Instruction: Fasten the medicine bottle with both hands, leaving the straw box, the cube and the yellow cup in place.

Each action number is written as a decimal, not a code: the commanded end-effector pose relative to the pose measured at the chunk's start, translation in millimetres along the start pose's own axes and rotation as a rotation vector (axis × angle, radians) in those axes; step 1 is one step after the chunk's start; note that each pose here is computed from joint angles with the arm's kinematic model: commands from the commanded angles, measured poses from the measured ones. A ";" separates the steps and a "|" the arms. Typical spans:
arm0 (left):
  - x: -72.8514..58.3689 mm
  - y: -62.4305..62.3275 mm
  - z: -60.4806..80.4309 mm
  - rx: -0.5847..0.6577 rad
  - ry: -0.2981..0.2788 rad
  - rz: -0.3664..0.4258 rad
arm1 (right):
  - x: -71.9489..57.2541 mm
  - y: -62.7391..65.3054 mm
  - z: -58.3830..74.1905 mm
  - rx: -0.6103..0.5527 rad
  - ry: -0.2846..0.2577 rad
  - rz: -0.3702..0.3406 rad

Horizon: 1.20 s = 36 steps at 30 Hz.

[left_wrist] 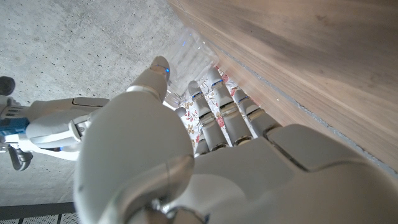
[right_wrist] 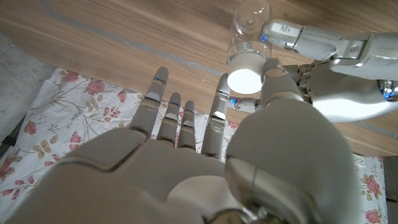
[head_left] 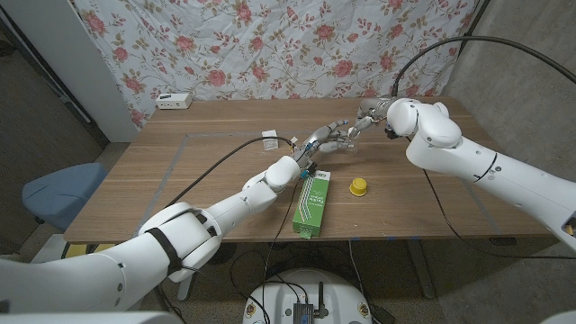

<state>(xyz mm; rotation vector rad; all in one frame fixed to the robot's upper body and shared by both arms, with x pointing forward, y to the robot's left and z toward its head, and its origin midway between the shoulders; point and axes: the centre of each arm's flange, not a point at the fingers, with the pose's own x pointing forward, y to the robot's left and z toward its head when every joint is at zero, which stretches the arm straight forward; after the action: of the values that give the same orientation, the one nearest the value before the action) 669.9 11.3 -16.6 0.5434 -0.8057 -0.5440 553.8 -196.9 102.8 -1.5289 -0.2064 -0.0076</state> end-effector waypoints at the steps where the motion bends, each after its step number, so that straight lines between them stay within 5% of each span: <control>1: 0.0 -1.2 -0.1 -0.003 0.000 -0.004 | -1.4 2.2 0.1 0.002 -0.001 -0.013; 36: -5.1 -5.4 -1.2 -0.013 0.008 0.001 | -3.5 10.3 3.8 -0.040 0.066 -0.040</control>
<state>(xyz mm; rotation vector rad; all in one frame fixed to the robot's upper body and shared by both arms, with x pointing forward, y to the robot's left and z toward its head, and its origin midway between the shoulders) 667.1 10.3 -21.6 0.5390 -0.7981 -0.5499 552.2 -194.8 94.8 -1.5409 -0.1952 -0.0719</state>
